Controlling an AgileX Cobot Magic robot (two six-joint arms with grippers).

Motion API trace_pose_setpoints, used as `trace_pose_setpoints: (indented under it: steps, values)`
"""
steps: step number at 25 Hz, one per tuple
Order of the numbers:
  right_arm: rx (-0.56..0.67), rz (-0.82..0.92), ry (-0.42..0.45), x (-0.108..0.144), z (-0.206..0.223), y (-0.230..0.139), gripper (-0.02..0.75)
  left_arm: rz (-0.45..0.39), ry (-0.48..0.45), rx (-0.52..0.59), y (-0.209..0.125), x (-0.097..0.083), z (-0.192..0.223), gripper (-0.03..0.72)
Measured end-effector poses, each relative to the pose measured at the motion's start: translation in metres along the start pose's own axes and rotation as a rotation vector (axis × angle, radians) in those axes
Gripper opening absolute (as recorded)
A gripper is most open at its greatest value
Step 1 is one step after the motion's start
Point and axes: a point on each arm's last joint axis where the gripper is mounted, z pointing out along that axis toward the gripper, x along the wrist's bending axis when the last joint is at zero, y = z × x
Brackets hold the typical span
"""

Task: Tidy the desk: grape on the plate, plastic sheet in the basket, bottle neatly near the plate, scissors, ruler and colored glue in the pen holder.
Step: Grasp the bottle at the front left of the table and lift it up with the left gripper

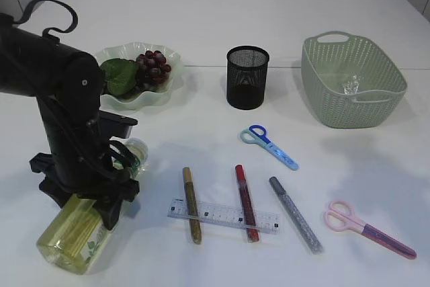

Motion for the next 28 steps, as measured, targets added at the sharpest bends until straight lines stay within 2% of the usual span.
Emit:
trace_pose_setpoints:
  steps: [5,13,23,28]
  values:
    - [0.000,-0.002,0.000,0.000,0.000,0.000,0.512,0.001,0.002,0.000,0.000,0.000,-0.001,0.440]
    - [0.000,-0.014,0.000,0.000,0.000,0.000,0.512,0.001,-0.001,-0.010,0.001,0.000,-0.001,0.429]
    - [0.000,-0.014,0.000,0.000,0.000,0.000,0.512,0.008,-0.022,-0.130,0.012,-0.002,-0.004,0.428]
    - [0.000,-0.014,0.000,0.000,0.000,0.000,0.512,0.045,-0.018,-0.268,0.007,0.002,-0.012,0.426]
